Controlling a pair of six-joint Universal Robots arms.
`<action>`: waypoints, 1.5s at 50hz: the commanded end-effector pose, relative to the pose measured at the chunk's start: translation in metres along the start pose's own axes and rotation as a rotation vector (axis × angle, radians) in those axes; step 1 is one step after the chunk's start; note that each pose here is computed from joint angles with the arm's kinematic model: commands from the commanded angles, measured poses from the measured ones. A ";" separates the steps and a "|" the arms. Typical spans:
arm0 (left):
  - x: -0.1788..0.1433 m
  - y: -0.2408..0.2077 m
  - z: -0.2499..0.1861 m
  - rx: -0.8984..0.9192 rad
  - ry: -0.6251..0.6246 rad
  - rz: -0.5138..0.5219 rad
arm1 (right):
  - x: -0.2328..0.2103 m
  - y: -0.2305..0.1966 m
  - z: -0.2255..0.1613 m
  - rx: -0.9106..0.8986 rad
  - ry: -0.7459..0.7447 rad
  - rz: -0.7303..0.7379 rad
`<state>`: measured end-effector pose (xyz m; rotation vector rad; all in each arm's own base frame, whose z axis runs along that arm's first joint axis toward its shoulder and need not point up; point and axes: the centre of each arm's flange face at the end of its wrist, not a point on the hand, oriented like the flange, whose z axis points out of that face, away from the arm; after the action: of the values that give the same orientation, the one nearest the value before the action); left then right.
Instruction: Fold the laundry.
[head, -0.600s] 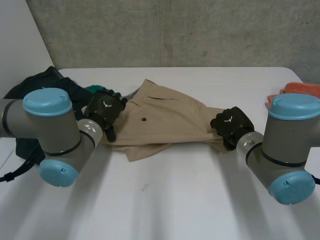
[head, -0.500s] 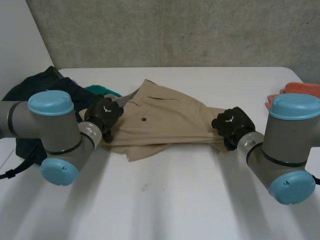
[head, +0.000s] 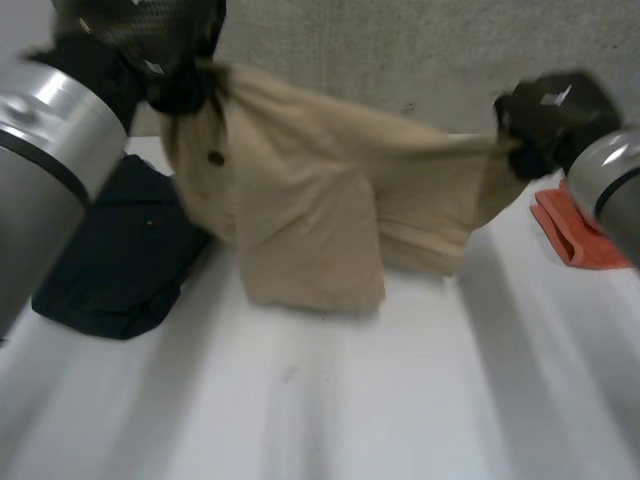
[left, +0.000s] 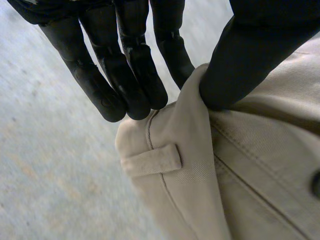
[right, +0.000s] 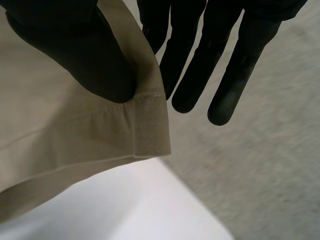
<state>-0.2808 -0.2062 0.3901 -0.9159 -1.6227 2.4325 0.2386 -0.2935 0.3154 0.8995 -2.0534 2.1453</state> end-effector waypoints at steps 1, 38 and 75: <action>0.000 -0.005 0.009 0.002 0.020 -0.089 | 0.027 -0.014 0.029 0.075 0.059 0.060; 0.081 0.105 0.001 -0.522 0.146 -0.187 | -0.007 0.044 0.053 -0.184 -0.004 -0.082; 0.199 0.182 -0.055 -0.616 0.434 0.059 | -0.049 0.132 -0.031 -0.398 -0.211 0.032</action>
<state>-0.3635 -0.1519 0.1376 -1.4879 -2.1421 1.5303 0.2133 -0.2644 0.1769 1.0738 -2.4802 1.6227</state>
